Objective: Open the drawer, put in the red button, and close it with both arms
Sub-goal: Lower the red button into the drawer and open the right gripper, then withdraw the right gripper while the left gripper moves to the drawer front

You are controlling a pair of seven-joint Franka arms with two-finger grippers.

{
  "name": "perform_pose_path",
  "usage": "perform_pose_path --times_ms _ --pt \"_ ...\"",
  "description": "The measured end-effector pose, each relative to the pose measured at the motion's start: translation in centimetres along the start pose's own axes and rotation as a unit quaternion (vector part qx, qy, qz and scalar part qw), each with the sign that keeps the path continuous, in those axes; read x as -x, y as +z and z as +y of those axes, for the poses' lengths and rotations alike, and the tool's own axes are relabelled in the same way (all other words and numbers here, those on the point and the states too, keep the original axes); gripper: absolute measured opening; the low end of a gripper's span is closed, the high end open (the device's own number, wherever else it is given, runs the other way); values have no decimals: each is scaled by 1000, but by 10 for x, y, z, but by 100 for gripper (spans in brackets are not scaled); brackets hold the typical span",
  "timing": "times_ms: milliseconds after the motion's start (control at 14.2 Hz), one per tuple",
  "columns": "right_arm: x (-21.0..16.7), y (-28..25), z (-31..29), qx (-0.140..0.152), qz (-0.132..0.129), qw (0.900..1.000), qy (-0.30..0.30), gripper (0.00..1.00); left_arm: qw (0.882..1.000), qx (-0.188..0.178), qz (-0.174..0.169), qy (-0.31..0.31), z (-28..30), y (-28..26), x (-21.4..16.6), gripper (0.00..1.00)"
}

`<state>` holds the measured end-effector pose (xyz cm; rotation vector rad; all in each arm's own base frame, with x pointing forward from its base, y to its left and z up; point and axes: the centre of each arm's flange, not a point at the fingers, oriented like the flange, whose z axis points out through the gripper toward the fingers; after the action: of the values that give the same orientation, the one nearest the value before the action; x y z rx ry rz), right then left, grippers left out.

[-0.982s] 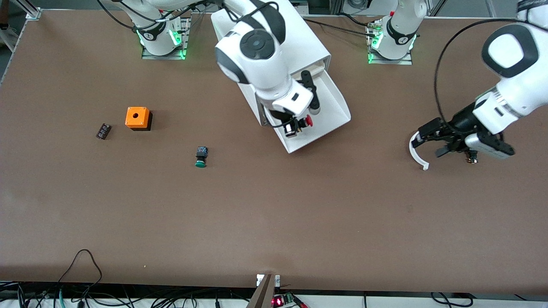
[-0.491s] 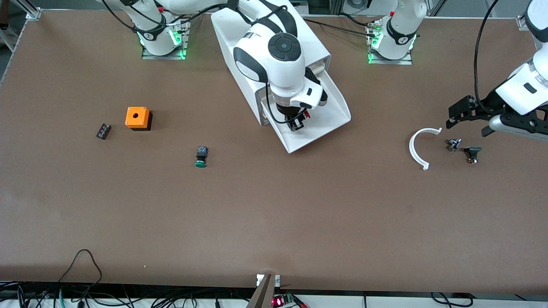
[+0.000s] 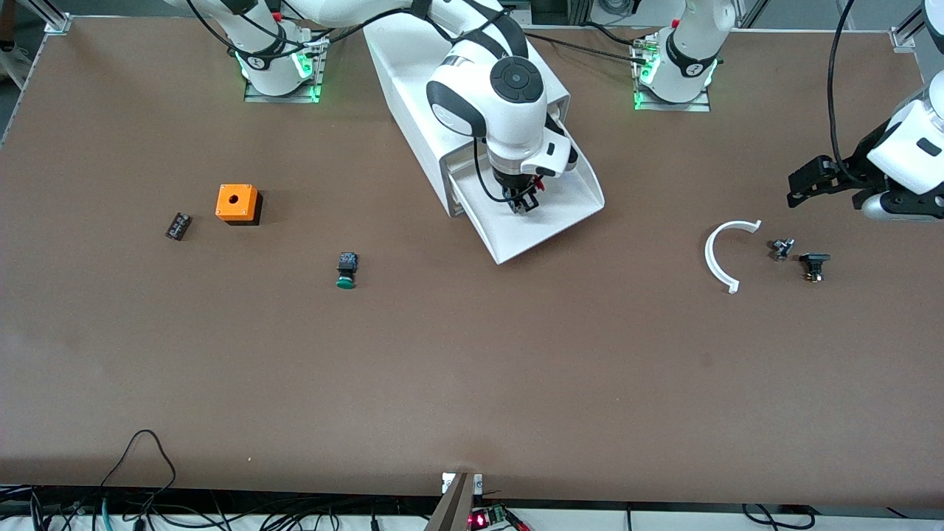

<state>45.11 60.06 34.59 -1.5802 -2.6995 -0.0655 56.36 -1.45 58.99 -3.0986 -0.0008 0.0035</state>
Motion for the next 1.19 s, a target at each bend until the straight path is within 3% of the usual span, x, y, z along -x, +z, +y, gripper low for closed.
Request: perform_pose_path --times_ms 211,561,632,702,912,1193 --pt "-3 13 -2 -8 -3 999 31 45 1000 -9 -1 -20 8 1 -2 100" --pt "-8 -2 0 7 2 994 105 93 1000 -9 -2 -25 8 2 -3 100" --pt "-5 -14 3 17 4 993 118 100 1000 -8 0 -25 8 1 -4 100" --pt "2 -33 7 30 8 989 141 100 1000 -8 4 -25 8 1 -6 100" --pt "44 -115 20 85 25 968 234 100 1000 4 18 -18 18 7 -16 100" --pt "138 -201 26 145 20 916 375 100 999 40 11 -9 41 44 -36 100"
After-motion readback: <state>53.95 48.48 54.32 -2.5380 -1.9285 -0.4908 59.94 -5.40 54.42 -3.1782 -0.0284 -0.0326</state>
